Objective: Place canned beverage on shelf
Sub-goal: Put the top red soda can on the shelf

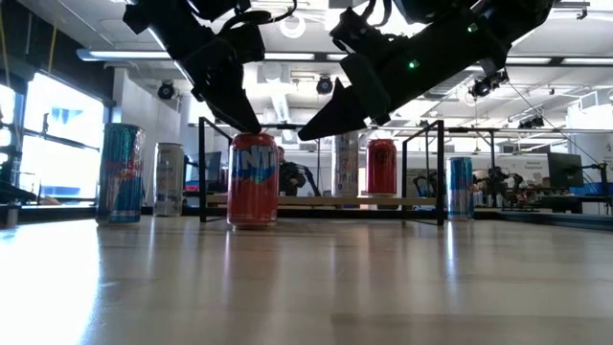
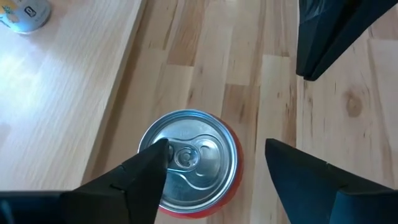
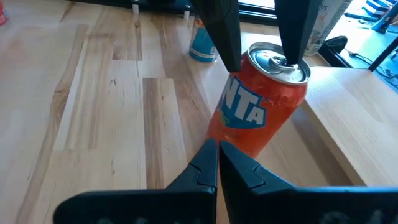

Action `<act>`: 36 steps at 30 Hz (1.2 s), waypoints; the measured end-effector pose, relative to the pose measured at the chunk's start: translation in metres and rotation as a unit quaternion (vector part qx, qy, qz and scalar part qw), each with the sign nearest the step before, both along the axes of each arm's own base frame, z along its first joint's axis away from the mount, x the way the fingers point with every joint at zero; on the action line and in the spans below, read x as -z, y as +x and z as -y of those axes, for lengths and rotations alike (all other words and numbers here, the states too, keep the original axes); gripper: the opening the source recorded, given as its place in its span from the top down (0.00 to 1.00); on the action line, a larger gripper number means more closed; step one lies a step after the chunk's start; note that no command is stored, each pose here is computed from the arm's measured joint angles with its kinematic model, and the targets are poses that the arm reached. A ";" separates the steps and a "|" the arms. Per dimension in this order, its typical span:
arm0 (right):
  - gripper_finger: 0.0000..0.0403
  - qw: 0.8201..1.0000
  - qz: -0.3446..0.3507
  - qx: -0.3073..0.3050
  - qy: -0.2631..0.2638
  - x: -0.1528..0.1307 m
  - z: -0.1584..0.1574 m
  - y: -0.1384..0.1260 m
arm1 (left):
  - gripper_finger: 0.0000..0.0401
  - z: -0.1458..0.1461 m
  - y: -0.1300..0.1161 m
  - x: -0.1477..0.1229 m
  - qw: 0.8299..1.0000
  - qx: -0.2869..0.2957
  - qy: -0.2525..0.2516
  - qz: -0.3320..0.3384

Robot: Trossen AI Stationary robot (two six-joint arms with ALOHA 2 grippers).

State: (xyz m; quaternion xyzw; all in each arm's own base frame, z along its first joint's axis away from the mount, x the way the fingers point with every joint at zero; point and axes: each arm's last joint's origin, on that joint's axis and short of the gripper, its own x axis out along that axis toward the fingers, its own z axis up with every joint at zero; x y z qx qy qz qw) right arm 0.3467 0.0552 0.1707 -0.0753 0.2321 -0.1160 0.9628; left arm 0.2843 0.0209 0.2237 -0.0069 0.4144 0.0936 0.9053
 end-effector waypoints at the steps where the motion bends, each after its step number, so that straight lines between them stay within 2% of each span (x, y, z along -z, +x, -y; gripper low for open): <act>1: 1.00 1.000 0.000 0.000 0.000 0.000 0.000 0.000 | 0.34 0.000 0.000 0.000 1.000 -0.001 -0.001 -0.001; 8: 1.00 1.000 -0.003 -0.020 0.006 0.000 -0.001 0.000 | 0.34 0.001 -0.001 0.001 1.000 -0.005 -0.004 -0.008; 25: 1.00 1.000 -0.004 -0.022 0.000 0.000 -0.001 0.000 | 0.34 0.001 -0.003 -0.001 1.000 0.005 -0.009 -0.007; 36: 1.00 1.000 -0.005 -0.024 -0.002 0.000 -0.001 0.000 | 0.34 0.001 -0.006 -0.008 1.000 0.001 0.009 0.006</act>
